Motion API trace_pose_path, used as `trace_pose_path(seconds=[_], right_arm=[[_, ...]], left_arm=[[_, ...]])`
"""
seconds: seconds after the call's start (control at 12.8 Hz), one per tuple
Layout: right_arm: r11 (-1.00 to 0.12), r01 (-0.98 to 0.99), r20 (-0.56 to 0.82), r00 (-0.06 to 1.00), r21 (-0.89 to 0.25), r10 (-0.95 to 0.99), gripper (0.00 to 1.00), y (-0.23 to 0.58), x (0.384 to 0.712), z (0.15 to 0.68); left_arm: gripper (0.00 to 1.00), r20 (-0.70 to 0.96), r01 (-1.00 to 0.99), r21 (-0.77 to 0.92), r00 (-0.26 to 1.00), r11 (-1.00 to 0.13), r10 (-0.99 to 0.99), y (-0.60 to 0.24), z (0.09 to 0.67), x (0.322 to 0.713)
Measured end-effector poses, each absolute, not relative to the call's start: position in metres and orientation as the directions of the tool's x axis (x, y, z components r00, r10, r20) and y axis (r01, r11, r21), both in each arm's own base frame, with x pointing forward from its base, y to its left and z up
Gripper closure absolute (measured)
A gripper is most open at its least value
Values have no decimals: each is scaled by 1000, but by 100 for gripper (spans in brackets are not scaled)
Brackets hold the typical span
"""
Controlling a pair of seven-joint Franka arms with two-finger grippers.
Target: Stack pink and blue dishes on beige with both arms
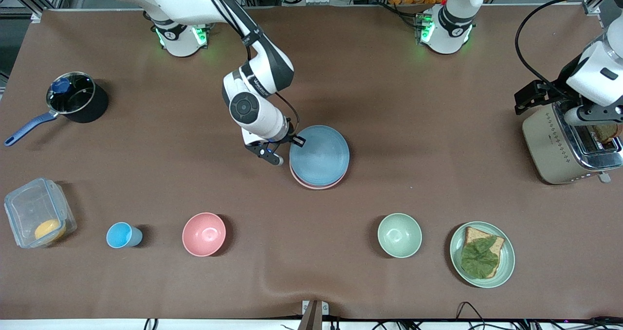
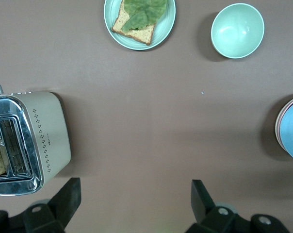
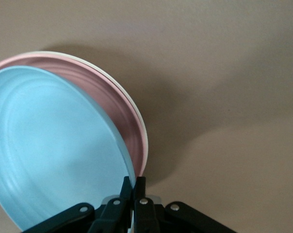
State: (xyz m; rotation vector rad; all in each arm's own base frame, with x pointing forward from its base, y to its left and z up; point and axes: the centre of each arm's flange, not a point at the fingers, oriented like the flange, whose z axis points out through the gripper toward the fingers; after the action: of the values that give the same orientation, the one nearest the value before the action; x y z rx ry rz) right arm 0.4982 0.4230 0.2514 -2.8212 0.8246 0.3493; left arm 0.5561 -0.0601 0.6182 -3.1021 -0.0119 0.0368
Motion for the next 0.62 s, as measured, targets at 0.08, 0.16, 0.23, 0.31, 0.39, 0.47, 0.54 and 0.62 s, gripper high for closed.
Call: trace_pose_path(seconds=[0.08, 0.16, 0.23, 0.31, 0.39, 0.47, 0.54, 0.62], right_arm=[[-828, -552, -276, 815, -100, -510, 96, 422, 496, 249], [-826, -555, -276, 812, -97, -514, 96, 422, 496, 248], [-824, -559, -275, 810, -96, -518, 90, 420, 497, 248], [-820, -564, -273, 807, -95, -523, 79, 417, 500, 250], [-817, -569, -271, 804, -95, -529, 67, 412, 506, 256], [-814, -572, -266, 804, -100, -532, 56, 404, 514, 266], [-821, -561, -262, 812, -106, -521, 44, 391, 524, 278], [-836, -536, -262, 828, -113, -496, 33, 372, 536, 290]], left_arm=[[0, -25, 8, -39, 1000, -999, 9, -60, 618, 556], [0, -27, 8, -40, 1000, -999, 9, -59, 618, 556], [0, -27, 8, -40, 1000, -999, 9, -59, 617, 556], [0, -28, 8, -40, 1000, -999, 9, -59, 617, 556], [0, -28, 8, -40, 1000, -999, 9, -60, 617, 556], [0, -28, 8, -39, 1000, -999, 9, -60, 617, 556], [0, -28, 8, -39, 1000, -999, 9, -60, 617, 556], [0, -28, 8, -40, 1000, -999, 9, -59, 617, 556]])
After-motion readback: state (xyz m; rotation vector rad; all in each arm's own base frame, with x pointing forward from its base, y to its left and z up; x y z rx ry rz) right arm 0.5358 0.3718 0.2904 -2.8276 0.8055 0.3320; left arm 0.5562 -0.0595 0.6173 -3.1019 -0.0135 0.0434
